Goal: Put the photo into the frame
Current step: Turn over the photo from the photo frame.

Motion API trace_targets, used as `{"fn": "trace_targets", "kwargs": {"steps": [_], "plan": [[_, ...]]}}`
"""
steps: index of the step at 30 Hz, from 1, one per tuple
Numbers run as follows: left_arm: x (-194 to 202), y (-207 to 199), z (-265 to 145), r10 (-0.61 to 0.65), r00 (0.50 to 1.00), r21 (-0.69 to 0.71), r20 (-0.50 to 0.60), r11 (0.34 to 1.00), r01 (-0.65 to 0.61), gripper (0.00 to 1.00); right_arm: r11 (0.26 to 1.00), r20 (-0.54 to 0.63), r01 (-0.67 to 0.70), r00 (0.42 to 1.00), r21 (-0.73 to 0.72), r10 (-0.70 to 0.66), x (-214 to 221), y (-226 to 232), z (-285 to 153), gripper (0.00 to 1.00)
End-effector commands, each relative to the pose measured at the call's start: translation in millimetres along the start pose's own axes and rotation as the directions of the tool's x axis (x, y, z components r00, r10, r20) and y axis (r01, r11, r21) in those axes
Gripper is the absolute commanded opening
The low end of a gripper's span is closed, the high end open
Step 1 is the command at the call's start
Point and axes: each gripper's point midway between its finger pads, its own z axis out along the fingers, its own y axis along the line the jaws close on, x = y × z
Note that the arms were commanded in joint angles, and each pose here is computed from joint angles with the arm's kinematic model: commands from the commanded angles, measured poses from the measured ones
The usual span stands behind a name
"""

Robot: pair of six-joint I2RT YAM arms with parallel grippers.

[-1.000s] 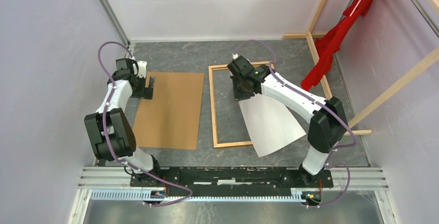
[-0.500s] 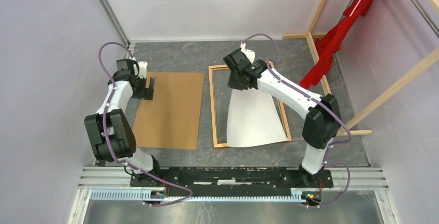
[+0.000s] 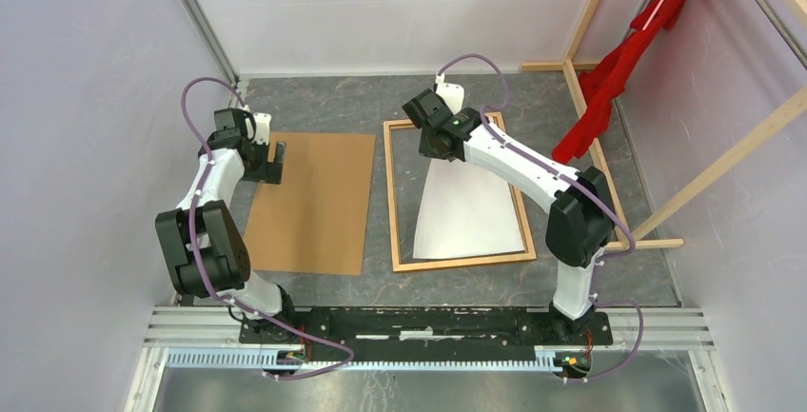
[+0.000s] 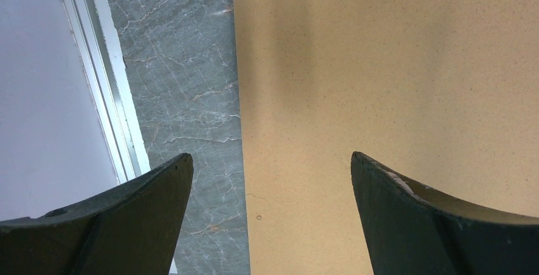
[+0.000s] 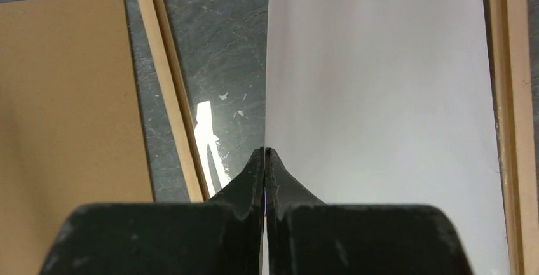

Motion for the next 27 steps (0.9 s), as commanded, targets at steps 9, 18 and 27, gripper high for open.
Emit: {"fn": "trace_targets", "kwargs": {"steps": [9, 18, 27], "plan": [[-9, 4, -5, 0.061, 0.997, -0.016, 0.043, 0.998, -0.06, 1.0, 0.999, 0.043, 0.004, 0.999, 0.042, -0.006, -8, -2, 10, 0.0], [-8, 4, -4, 0.064, 0.997, -0.016, 0.043, 0.998, -0.063, 1.0, 0.997, 0.03, 0.015, 0.999, 0.076, -0.017, -4, -12, 17, 0.0], [-8, 4, -4, 0.064, 0.997, -0.017, 0.044, 0.998, -0.064, 1.0, 0.996, 0.01, 0.046, 0.999, 0.074, -0.047, 1, -13, 26, 0.0]]}}
